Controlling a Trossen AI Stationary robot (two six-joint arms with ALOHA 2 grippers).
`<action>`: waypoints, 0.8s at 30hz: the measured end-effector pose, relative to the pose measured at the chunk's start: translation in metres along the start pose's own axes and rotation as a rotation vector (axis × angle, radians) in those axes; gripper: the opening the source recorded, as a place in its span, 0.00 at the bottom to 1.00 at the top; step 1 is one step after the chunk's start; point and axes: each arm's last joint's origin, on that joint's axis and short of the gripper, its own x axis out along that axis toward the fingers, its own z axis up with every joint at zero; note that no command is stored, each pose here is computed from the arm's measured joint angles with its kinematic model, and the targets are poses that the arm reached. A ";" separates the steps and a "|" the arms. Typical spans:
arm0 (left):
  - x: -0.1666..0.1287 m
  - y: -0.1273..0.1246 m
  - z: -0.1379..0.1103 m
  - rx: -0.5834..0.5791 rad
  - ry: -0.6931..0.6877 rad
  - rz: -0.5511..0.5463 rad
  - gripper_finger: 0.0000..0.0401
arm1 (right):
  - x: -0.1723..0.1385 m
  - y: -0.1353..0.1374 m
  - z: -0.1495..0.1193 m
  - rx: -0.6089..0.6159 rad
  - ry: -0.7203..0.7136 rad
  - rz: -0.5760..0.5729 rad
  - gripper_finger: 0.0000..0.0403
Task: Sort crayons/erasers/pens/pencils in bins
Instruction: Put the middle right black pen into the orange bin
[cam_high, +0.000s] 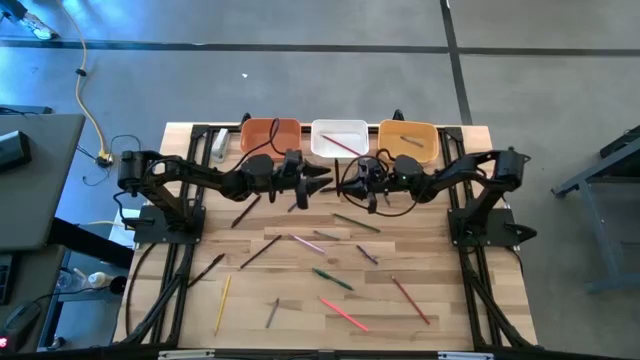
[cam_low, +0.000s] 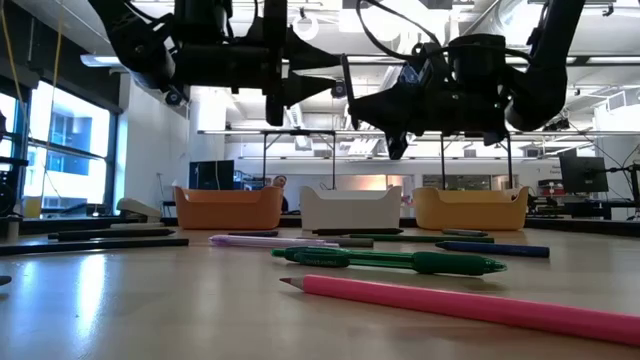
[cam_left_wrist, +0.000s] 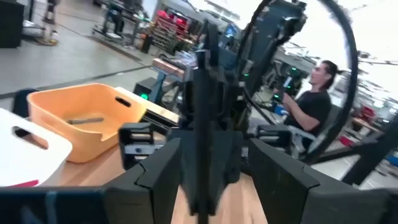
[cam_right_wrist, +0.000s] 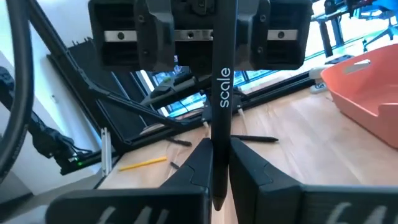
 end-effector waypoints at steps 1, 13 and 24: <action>0.000 0.001 0.000 -0.001 0.002 0.014 0.45 | 0.002 0.001 0.000 0.001 -0.002 0.004 0.03; 0.006 -0.003 0.010 0.020 -0.044 0.011 0.44 | 0.008 0.010 -0.002 0.020 0.012 0.043 0.03; 0.011 -0.009 0.021 0.046 -0.061 -0.051 0.38 | 0.018 0.016 0.000 0.015 0.033 0.089 0.03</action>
